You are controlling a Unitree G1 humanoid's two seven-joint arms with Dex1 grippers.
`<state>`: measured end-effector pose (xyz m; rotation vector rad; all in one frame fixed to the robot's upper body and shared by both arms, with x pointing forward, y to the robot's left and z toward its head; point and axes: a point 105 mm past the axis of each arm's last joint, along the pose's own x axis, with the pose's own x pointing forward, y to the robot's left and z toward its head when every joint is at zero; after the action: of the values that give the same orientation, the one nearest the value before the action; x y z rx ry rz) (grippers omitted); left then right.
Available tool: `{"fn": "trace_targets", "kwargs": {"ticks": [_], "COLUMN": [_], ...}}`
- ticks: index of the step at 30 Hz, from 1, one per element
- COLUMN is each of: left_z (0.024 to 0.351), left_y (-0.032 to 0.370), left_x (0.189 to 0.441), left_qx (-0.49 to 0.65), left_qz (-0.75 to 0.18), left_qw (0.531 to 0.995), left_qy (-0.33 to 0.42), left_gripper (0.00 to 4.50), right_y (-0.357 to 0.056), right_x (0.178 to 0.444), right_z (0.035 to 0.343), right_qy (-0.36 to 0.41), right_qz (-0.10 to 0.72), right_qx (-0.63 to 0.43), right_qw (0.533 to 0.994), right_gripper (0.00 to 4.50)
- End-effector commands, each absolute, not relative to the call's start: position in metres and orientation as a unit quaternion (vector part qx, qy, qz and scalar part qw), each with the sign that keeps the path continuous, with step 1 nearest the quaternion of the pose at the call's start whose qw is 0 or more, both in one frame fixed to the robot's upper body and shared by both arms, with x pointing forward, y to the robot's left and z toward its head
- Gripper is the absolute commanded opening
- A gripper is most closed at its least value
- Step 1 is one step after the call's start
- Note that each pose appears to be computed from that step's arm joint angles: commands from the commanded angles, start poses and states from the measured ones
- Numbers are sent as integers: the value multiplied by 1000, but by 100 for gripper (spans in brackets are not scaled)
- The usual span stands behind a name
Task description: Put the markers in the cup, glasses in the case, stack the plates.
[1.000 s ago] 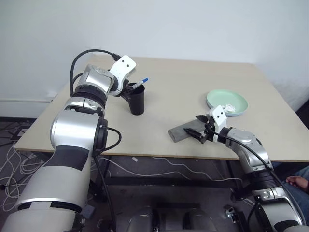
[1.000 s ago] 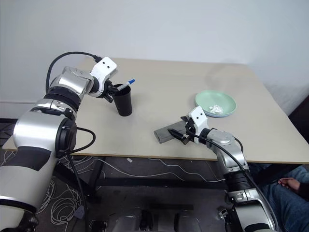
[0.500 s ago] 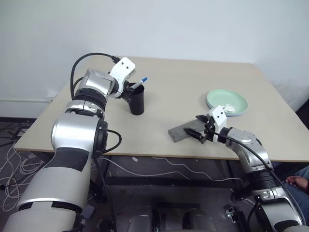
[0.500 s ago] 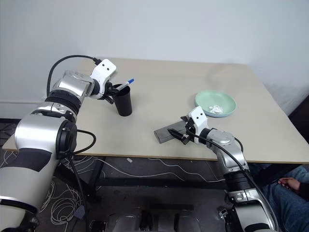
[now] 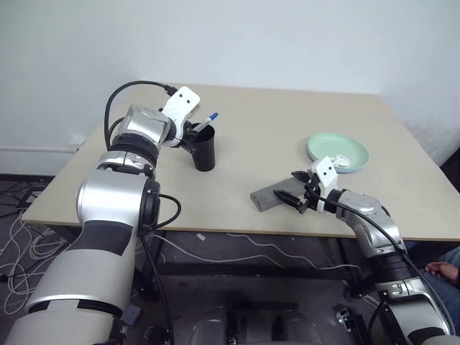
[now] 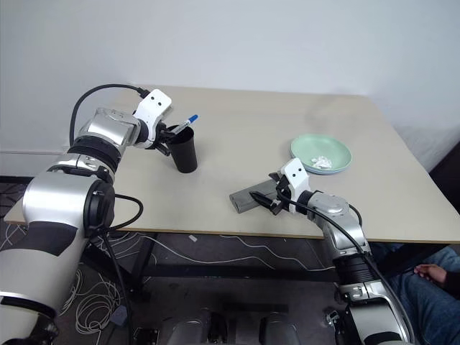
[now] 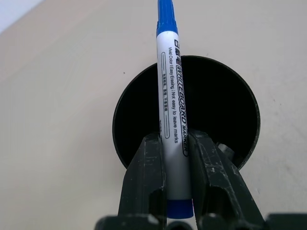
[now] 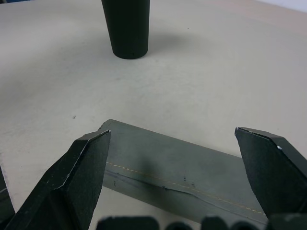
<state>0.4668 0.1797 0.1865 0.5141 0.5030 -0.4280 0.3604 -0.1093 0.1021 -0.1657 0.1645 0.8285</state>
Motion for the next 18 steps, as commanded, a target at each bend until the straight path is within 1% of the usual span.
{"fn": "trace_targets", "kwargs": {"ticks": [1,4,13,17,18], "left_z": [210,215,246,262,271], "left_y": [171,169,163,162,163], "left_x": [472,473,474,477,478], "left_qx": [247,245,197,194,193], "left_qz": [-212,-215,-236,-230,-220], "left_qw": [923,926,943,951,955], "left_qy": [204,191,130,79,45], "left_gripper": [22,22,22,22,22], "right_y": [-111,-111,-112,-111,-111], "right_x": [363,363,362,364,365], "right_z": [121,122,120,121,122], "right_qy": [46,45,50,49,49], "right_qz": [399,398,400,402,402], "right_qx": [-88,-88,-89,-90,-90], "right_qw": [912,912,911,910,910], "right_gripper": [450,450,450,450,450]}}
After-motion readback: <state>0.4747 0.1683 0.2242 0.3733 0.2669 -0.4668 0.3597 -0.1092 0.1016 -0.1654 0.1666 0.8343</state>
